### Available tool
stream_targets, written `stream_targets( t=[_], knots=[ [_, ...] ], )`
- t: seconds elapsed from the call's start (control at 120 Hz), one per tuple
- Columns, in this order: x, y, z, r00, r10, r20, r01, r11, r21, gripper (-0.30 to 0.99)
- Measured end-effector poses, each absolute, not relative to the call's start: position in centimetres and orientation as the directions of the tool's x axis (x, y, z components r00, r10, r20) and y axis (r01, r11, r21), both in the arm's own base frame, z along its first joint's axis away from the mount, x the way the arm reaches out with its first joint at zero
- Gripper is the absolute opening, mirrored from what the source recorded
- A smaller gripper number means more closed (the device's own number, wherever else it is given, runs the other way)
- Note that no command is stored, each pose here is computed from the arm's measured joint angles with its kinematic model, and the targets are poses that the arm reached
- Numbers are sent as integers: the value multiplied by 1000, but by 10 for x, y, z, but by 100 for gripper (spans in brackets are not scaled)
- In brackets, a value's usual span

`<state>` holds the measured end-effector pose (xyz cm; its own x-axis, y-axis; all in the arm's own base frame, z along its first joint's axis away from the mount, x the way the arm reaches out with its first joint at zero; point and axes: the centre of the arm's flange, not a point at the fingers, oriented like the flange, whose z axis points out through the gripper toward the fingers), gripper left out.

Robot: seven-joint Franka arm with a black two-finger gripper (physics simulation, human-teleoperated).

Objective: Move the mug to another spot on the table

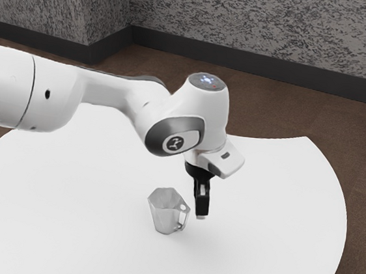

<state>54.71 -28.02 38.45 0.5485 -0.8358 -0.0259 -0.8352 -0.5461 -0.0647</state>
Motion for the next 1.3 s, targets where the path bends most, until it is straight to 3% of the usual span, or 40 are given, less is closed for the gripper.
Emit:
stream_targets(
  t=[0.408, 1.133, 1.3],
  knots=[
    [553, -280, 324, 274, -958, -82, -959, -266, -95, 66],
    [568, -246, 301, -9, -991, -132, -999, 14, -40, 65],
    [569, -243, 300, -60, -989, -136, -997, 66, -38, 59]
  ],
)
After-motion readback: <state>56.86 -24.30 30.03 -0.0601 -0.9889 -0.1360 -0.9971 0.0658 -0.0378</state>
